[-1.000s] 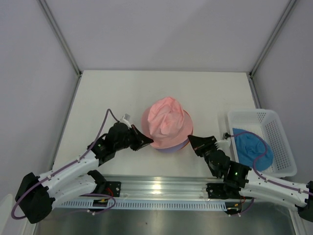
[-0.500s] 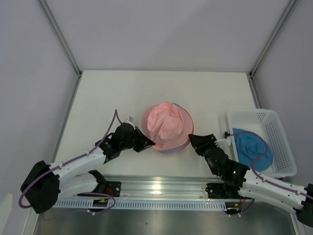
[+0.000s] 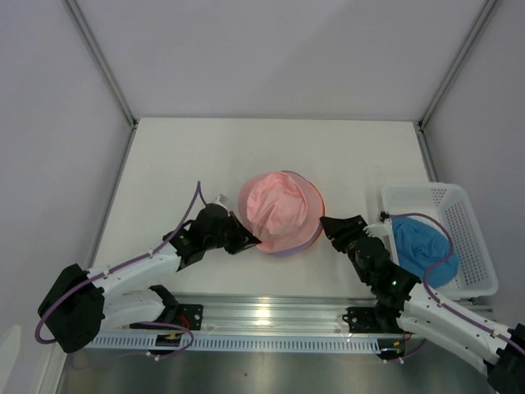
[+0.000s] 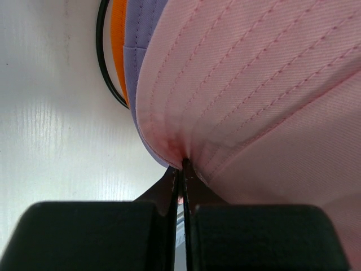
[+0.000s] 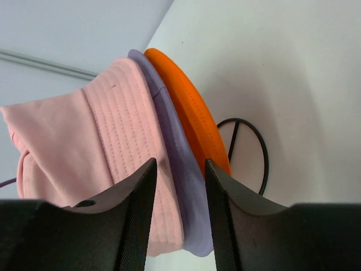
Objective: Stack the hats
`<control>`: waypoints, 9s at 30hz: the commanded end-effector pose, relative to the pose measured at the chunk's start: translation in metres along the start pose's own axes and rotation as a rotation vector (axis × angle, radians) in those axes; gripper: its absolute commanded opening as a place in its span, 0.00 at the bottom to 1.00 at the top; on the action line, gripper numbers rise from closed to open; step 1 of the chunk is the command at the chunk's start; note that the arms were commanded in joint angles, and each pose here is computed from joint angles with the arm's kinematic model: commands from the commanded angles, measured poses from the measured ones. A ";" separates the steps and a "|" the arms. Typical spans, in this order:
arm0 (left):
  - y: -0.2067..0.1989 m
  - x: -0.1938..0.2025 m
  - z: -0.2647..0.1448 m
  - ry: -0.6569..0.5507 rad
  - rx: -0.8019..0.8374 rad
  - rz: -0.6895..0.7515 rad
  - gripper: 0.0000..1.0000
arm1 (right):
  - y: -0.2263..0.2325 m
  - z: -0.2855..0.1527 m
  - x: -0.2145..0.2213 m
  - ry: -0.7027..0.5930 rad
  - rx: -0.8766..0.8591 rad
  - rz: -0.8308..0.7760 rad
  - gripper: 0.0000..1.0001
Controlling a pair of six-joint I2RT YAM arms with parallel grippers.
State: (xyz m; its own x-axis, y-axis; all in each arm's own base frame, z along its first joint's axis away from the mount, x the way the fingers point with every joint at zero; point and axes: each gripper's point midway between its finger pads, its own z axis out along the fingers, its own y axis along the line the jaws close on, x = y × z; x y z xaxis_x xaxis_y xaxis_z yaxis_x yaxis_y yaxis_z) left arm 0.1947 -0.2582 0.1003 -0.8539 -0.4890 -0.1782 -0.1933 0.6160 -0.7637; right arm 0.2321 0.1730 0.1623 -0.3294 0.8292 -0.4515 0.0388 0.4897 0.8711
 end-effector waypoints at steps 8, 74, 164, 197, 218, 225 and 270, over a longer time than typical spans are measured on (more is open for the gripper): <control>0.002 0.004 -0.007 0.017 -0.033 0.054 0.01 | 0.064 -0.013 -0.024 -0.012 -0.159 -0.017 0.51; -0.078 -0.142 -0.056 -0.214 0.349 0.481 0.54 | 0.013 0.025 -0.002 0.107 0.051 -0.118 0.00; -0.141 -0.165 -0.195 -0.479 0.091 0.611 0.99 | -0.164 -0.118 -0.224 -0.272 1.159 0.112 1.00; -0.171 -0.158 -0.213 -0.446 0.166 0.631 1.00 | 0.069 -0.046 -0.271 -0.212 0.249 -0.383 0.00; -0.177 -0.125 -0.189 -0.322 0.407 0.446 0.99 | 0.355 -0.010 -0.099 0.501 -0.945 -0.568 0.00; -0.147 -0.146 -0.187 -0.423 0.274 0.405 0.99 | 0.365 -0.019 -0.072 0.580 -1.001 -0.537 0.00; -0.071 -0.149 -0.145 -0.326 0.251 0.352 1.00 | 0.134 0.013 -0.062 0.510 -0.318 -0.517 0.97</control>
State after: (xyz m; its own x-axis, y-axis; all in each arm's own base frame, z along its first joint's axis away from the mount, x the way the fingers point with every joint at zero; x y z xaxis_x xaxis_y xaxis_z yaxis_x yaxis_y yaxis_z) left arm 0.2670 -0.1327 0.2595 -0.6520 -0.5085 -0.5624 0.1637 0.6299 -0.7593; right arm 0.2611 0.2145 0.2716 -0.7036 0.1819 -0.6869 -0.4893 0.5770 0.6539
